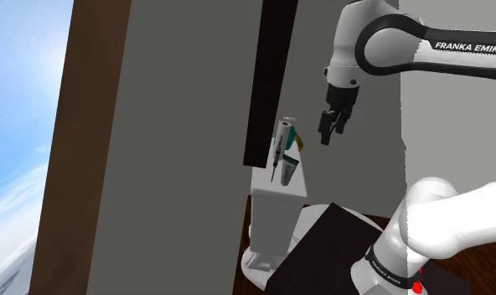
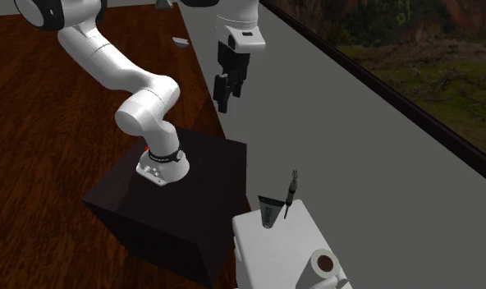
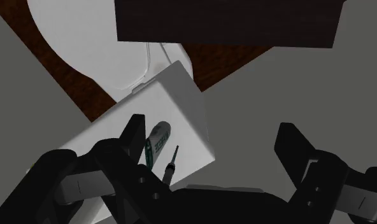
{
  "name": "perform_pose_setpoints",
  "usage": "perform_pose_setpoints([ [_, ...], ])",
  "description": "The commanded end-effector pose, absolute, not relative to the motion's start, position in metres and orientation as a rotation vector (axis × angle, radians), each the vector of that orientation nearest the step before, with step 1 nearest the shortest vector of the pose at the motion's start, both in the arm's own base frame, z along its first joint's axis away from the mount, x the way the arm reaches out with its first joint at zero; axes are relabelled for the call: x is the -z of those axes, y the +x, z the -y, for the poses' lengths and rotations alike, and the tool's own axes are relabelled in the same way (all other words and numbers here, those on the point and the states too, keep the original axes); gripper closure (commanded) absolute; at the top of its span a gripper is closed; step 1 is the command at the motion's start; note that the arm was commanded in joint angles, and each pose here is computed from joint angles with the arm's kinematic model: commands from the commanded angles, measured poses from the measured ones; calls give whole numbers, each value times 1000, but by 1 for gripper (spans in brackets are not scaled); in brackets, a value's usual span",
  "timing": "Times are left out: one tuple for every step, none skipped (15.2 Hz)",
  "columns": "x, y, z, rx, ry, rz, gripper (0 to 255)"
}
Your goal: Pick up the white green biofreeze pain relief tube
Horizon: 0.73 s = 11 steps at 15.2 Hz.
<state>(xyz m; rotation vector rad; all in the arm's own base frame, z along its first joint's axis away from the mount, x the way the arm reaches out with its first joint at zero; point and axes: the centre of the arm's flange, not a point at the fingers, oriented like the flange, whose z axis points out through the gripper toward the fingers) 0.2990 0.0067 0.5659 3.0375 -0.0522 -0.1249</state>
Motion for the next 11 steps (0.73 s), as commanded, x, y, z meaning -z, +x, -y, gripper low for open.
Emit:
perform_pose_setpoints([
  [-566,299,-7,125,3037,52,0],
  [-557,308,0,139,3041,56,0],
  [-548,318,7,152,3045,61,0],
  [-539,327,13,166,3048,65,0],
  [-530,336,20,180,3052,69,0],
  [-521,345,26,194,3055,73,0],
  [-511,353,33,207,3058,78,0],
  [-502,362,39,221,3062,82,0],
  [-492,371,46,235,3065,86,0],
  [-483,379,52,249,3068,91,0],
  [-473,388,59,263,3071,95,0],
])
